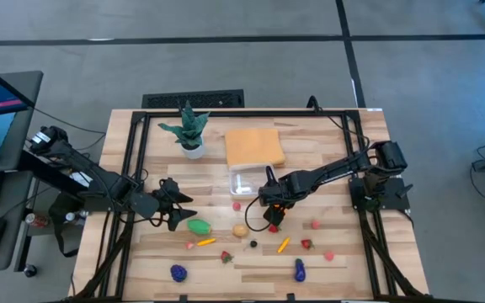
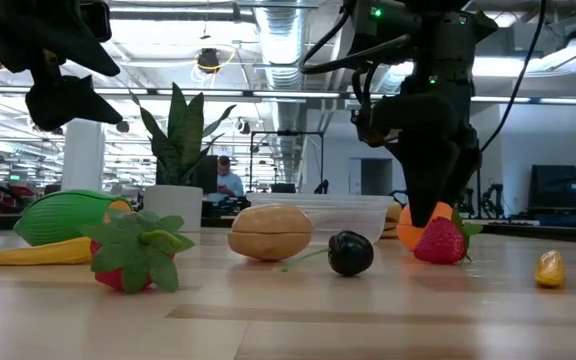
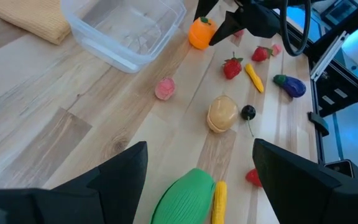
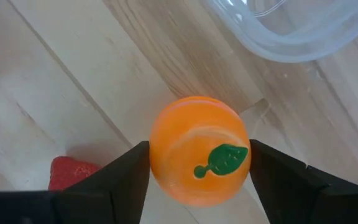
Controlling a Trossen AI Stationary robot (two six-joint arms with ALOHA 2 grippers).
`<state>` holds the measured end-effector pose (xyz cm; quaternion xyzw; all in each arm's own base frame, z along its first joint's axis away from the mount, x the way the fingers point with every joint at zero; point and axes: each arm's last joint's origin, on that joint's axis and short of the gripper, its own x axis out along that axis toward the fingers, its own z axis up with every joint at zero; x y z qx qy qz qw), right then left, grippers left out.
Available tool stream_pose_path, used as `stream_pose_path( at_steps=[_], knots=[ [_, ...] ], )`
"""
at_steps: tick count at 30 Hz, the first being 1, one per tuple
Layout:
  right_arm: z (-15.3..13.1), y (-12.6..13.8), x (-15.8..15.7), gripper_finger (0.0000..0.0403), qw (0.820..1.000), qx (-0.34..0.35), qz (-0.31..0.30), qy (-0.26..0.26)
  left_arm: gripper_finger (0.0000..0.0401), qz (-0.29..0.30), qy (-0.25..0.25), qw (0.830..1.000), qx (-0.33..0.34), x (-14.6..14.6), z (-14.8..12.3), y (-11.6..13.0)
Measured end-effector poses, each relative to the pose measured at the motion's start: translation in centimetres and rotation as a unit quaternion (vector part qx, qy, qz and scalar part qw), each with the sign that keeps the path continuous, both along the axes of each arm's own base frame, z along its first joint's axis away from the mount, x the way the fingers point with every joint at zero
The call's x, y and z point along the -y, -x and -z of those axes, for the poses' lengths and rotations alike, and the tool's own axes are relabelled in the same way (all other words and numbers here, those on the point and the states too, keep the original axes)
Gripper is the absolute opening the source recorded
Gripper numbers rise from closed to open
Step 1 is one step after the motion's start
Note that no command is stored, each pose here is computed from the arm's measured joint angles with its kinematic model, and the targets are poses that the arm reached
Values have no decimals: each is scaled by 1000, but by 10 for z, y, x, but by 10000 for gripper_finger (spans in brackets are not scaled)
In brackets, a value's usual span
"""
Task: Pick and placing Produce into tupperware
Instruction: Put the orange into the transparent bin
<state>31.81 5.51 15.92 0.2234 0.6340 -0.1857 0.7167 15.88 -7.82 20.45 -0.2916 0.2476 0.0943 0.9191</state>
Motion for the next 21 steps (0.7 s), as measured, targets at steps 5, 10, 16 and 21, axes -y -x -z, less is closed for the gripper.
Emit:
stream_pose_path(
  at_steps=[5,10,16,21],
  knots=[
    [0,0,0,241,1000,0,0,0,281,0,0,1000,0,0,0,0],
    [0,0,0,245,1000,-1,3,0,281,0,0,1000,0,0,0,0],
    [0,1,0,242,1000,-3,5,-2,281,0,0,1000,0,0,0,0],
    [0,1,0,241,1000,-4,13,-5,281,1,0,1000,0,0,0,0]
  ],
)
